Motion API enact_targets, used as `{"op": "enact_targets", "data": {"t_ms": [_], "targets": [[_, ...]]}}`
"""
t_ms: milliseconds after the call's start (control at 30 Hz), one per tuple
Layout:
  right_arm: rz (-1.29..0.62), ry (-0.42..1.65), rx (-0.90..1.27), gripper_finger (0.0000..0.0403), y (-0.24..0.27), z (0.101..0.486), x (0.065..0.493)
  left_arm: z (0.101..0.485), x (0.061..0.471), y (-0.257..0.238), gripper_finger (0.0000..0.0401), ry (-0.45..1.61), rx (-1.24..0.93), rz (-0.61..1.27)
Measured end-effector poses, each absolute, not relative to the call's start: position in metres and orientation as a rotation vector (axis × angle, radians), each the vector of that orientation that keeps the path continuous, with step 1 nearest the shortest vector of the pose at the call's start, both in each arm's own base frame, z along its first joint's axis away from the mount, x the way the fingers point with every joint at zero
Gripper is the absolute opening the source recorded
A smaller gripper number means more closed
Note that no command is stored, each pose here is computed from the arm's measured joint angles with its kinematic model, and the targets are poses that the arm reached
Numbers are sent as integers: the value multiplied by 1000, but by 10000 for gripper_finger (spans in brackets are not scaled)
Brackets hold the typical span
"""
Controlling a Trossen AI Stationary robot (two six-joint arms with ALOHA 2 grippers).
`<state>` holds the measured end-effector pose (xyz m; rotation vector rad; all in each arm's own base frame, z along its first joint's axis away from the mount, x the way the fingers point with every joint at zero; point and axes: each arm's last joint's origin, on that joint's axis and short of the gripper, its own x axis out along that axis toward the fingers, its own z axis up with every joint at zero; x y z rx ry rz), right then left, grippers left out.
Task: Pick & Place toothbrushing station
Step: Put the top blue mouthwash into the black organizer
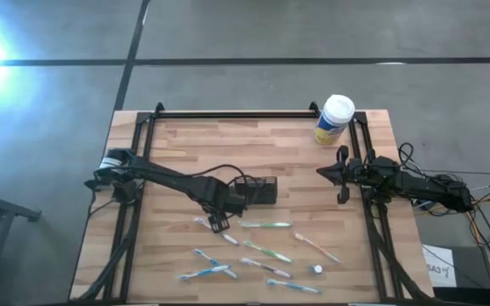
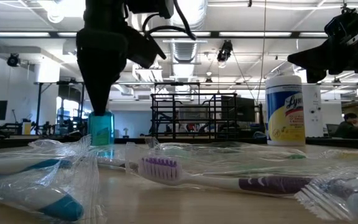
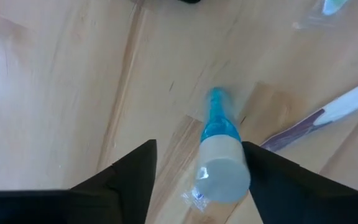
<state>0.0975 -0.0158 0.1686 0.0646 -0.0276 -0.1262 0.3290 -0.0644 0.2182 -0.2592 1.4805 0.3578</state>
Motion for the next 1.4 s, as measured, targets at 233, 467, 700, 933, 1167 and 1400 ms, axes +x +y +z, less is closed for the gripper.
{"op": "enact_targets", "data": {"t_ms": [233,467,700,933,1167,1400], "targets": [[-126,-28,65,8,-16,169,97,216,329,-64,188,1476,-256,354],[-126,-28,65,8,-16,169,97,217,329,-64,95,1478,-233,330],[-126,-28,65,8,-16,169,97,217,329,-64,95,1484,-212,305],[-126,-28,58,8,-16,169,97,218,329,-64,95,1486,-216,300],[-126,-27,57,8,-16,169,98,218,329,-65,95,1487,-232,303],[-126,-26,57,8,-16,168,98,218,329,-65,103,1489,-234,302]]}}
